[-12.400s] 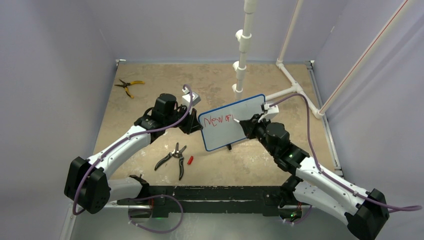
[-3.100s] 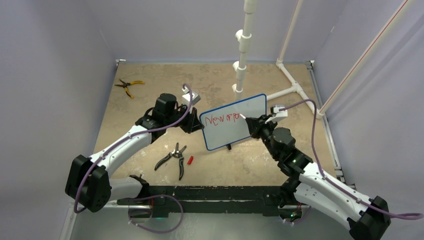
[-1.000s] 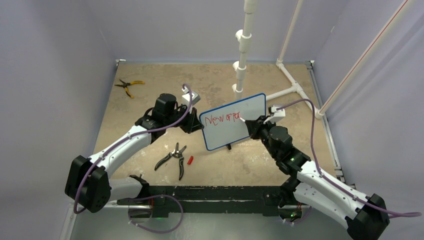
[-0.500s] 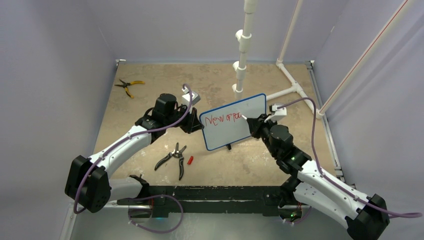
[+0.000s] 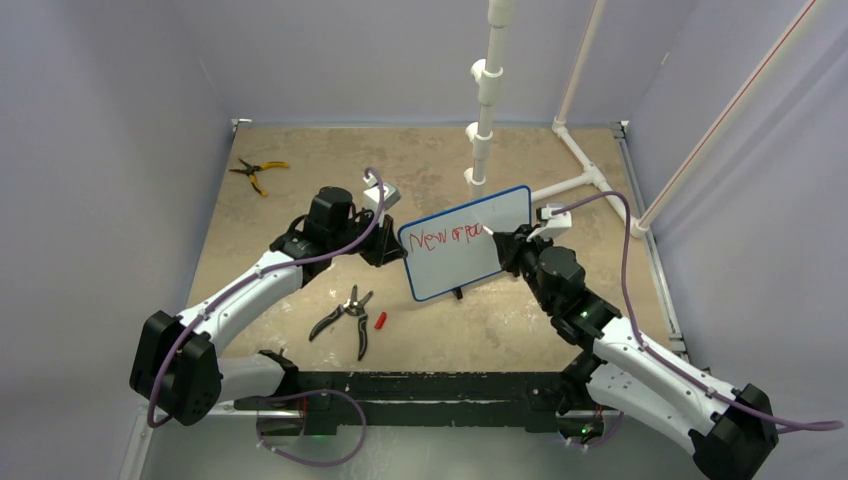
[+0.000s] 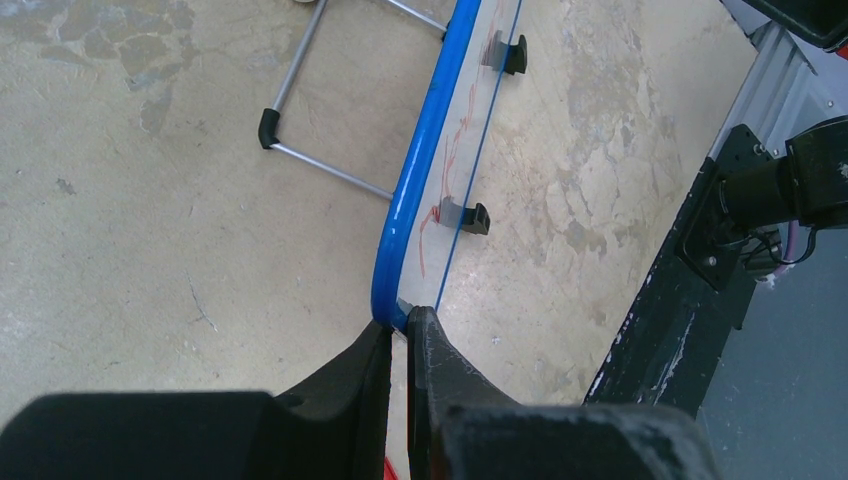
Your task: Write a sentence on the whiteboard
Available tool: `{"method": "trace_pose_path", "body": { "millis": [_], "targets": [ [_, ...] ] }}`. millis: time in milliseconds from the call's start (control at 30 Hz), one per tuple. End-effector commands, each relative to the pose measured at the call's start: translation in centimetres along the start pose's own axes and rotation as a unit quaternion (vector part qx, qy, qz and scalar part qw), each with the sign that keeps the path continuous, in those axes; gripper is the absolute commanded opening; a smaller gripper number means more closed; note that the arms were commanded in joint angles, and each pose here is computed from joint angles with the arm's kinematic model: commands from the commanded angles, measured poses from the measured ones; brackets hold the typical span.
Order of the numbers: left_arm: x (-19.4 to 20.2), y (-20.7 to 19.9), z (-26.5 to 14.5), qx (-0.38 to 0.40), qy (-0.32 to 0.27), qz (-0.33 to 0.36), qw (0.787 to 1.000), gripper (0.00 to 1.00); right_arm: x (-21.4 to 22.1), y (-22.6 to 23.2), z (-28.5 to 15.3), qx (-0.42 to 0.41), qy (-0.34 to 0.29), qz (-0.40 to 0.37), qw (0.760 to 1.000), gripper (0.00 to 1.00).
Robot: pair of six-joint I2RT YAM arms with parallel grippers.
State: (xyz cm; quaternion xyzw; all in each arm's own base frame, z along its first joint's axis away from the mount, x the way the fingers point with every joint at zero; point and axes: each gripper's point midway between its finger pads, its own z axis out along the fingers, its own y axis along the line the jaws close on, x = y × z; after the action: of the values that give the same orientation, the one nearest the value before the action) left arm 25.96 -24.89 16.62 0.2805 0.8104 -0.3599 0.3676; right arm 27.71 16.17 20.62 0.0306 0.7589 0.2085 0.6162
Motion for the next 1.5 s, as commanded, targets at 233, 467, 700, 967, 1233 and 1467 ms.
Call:
{"method": "trace_pose_path", "body": {
  "millis": [233, 467, 700, 967, 1233, 1467],
  "targets": [
    [-0.8, -0.4, 0.0, 0.01, -0.016, 0.012, 1.0, 0.0, -3.8, 2.1, -0.4, -0.046, -0.053, 0.011, 0.997, 0.0],
    [-0.8, -0.4, 0.0, 0.011, -0.016, 0.011, 1.0, 0.0, -3.8, 1.8, -0.9, -0.041, -0.053, 0.018, 0.998, 0.0],
    [-0.8, -0.4, 0.0, 0.011, -0.016, 0.012, 1.0, 0.0, -3.4, 1.0, -0.6, -0.018, -0.046, 0.018, 0.999, 0.0],
    [-0.7, -0.4, 0.0, 0.012, -0.016, 0.012, 1.0, 0.0, -3.2, 0.8, -0.1, -0.007, -0.046, 0.013, 0.999, 0.0],
    [-0.8, -0.5, 0.0, 0.012, -0.017, 0.012, 1.0, 0.0, -3.2, -0.4, -0.4, 0.021, -0.048, 0.019, 0.998, 0.0],
    [-0.8, -0.5, 0.0, 0.012, -0.017, 0.011, 1.0, 0.0, -1.8, -0.9, -0.5, 0.03, -0.027, 0.022, 0.999, 0.0]
  ]
}}
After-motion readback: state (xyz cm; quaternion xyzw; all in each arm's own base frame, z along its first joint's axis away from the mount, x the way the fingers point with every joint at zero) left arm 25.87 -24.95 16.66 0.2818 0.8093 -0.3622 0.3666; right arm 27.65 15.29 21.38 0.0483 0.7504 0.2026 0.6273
